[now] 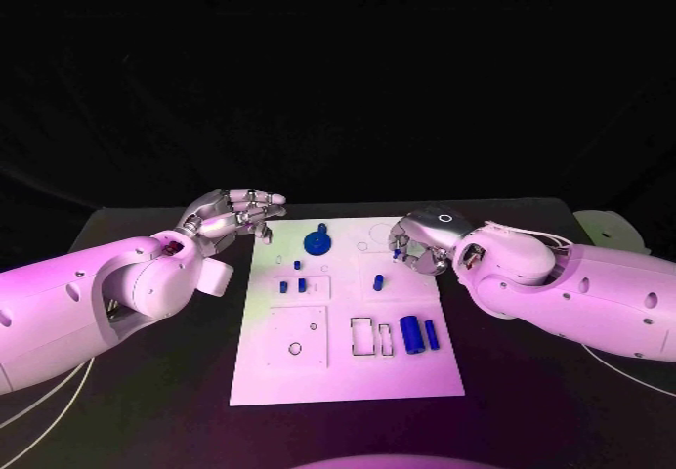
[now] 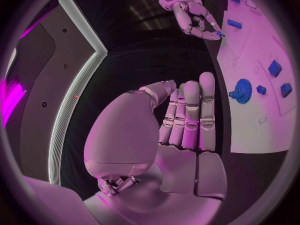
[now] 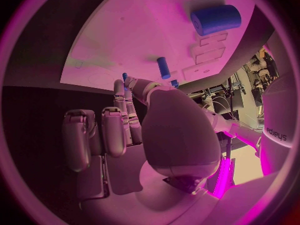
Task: Assemble the parts on the task board
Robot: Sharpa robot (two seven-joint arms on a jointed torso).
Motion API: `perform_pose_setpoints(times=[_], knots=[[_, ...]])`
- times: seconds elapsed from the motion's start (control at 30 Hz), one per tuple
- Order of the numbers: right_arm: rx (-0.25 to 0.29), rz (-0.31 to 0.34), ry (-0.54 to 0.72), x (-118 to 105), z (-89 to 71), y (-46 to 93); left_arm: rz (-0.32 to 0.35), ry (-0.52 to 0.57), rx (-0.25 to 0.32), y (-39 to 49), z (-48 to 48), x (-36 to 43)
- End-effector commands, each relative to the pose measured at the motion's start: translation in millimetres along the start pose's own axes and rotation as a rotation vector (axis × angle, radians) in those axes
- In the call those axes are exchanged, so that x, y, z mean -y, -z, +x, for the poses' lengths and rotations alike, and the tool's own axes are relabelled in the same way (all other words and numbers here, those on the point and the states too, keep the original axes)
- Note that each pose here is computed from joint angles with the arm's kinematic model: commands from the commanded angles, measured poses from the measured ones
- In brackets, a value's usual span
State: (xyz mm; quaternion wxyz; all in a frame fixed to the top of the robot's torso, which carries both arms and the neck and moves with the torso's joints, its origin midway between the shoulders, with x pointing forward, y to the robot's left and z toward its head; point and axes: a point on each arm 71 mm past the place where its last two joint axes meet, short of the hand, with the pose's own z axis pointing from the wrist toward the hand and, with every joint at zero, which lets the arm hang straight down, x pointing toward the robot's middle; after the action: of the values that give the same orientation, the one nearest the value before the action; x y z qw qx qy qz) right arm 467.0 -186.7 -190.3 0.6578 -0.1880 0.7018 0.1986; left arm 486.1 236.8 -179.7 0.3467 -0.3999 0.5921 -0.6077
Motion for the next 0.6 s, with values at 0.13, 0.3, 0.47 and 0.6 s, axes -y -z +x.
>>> perform_pose_setpoints(times=[0.13, 0.3, 0.47, 0.6], knots=[[0.044, -0.045, -0.016, -16, -14.7, 4.5, 0.004, 0.005, -0.023, -1.1, 2.8, 0.4], [0.076, -0.117, -0.049, -41, -24.0, 6.2, 0.002, 0.006, -0.026, -2.6, 3.2, -0.2], [0.092, -0.216, -0.099, -79, -26.0, 1.0, 0.001, 0.007, -0.029, -4.7, 4.0, -1.1], [0.086, -0.268, -0.124, -100, -21.0, -2.9, 0.001, 0.009, -0.035, -6.2, 6.2, -1.7]])
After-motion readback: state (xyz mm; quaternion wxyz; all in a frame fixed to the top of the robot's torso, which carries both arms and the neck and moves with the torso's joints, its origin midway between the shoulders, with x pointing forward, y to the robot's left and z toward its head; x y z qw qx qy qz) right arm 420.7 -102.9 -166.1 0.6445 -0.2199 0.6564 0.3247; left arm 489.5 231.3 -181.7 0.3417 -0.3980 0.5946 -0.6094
